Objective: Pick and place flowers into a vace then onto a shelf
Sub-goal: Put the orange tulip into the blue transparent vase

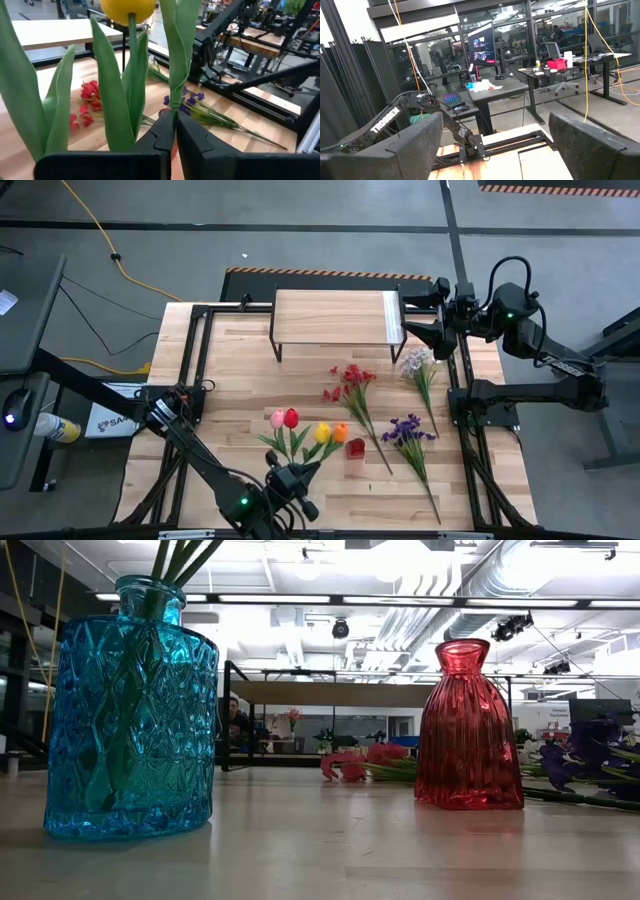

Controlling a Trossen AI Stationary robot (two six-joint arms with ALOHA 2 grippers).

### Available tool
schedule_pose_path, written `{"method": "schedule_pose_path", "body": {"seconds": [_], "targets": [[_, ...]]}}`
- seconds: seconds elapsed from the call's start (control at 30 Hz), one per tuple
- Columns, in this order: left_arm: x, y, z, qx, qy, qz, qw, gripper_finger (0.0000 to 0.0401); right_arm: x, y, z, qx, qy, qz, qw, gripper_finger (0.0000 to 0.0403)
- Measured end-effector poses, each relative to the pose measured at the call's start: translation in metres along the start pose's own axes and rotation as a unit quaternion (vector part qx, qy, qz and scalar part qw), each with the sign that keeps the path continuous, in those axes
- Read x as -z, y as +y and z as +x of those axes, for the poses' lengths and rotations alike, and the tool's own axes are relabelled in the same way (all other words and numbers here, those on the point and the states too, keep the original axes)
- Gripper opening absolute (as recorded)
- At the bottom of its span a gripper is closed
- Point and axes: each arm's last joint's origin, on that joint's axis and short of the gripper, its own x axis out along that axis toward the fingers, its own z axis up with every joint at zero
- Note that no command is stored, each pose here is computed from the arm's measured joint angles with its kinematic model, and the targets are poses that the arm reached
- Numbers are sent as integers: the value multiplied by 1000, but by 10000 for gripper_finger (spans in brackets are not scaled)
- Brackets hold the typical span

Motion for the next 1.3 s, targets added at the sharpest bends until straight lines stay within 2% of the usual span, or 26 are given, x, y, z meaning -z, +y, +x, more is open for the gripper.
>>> {"method": "schedule_pose_path", "body": {"seconds": [1.2, 1.3], "targets": [[1, 0, -1, 7, 19, 2, 1000, 63, 0, 0, 0, -2, 1, 3, 1000, 353], [1, 0, -1, 7, 19, 2, 1000, 74, 0, 0, 0, -2, 1, 2, 1000, 353]]}}
